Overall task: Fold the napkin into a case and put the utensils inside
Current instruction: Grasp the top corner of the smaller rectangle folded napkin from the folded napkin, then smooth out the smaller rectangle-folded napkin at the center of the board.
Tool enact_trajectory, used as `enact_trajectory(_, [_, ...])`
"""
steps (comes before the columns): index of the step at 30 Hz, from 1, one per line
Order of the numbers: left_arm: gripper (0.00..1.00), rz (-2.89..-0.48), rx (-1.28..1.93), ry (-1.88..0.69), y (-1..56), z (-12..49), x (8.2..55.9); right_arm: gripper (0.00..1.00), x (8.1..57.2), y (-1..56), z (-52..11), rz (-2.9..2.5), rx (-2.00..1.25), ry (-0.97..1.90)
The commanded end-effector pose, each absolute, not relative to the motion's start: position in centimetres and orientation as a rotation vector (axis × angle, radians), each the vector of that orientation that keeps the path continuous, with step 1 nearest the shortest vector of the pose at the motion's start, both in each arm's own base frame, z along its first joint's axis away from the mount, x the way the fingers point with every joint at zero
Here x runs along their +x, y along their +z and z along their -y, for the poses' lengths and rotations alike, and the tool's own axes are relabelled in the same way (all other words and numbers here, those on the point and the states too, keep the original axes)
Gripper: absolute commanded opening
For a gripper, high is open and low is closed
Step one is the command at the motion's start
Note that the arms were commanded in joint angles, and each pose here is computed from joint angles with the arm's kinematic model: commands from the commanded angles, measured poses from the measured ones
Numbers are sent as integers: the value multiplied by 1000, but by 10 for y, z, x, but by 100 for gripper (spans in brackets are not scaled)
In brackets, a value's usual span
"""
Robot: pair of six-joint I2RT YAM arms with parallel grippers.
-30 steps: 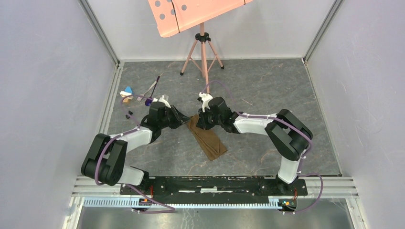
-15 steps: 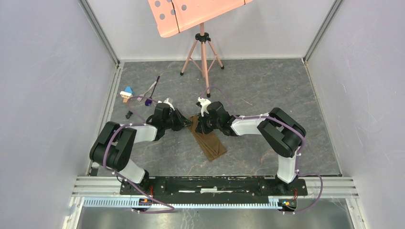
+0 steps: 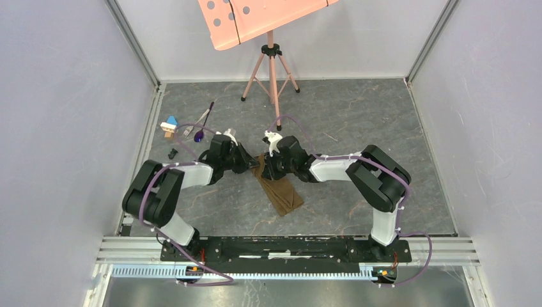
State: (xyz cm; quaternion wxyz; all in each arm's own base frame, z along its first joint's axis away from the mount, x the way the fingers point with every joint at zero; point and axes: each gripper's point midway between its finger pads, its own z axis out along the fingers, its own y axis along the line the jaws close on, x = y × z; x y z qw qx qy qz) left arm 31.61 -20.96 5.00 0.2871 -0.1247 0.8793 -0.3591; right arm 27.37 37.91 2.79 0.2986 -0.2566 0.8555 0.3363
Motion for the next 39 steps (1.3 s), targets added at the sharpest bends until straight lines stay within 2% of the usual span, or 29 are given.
enact_trajectory(1, [18,-2361,-296,-952,35,218,325,22,268,44,-384,-2241,-729,908])
enact_trajectory(5, [19,-2386,-279,-831,28,203,322,41,267,58,-366,-2201,-856,748])
enact_trajectory(10, [37,-2384,-267,-834,57,201,316,60,253,69,-342,-2144,-1100,488])
enact_trajectory(13, [46,-2408,-344,-839,77,198,308,65,241,70,-337,-2137,-1175,390])
enact_trajectory(15, [52,-2448,-430,-851,80,195,294,65,236,72,-335,-2116,-1220,323])
enact_trajectory(18, [53,-2492,-543,-892,78,193,274,65,228,74,-339,-2107,-1228,303])
enact_trajectory(22, [48,-2517,-702,-1001,66,198,246,57,220,69,-340,-2132,-1196,271])
enact_trajectory(25, [45,-2535,-721,-1026,58,203,233,54,215,67,-341,-2129,-1182,277])
enact_trajectory(28, [40,-2539,-755,-1046,49,209,224,52,210,62,-344,-2132,-1185,274])
enact_trajectory(36, [40,-2546,-779,-1070,40,228,215,50,210,52,-337,-2131,-1177,176])
enact_trajectory(39, [36,-2537,-820,-1057,35,228,211,48,211,47,-334,-2136,-1169,147])
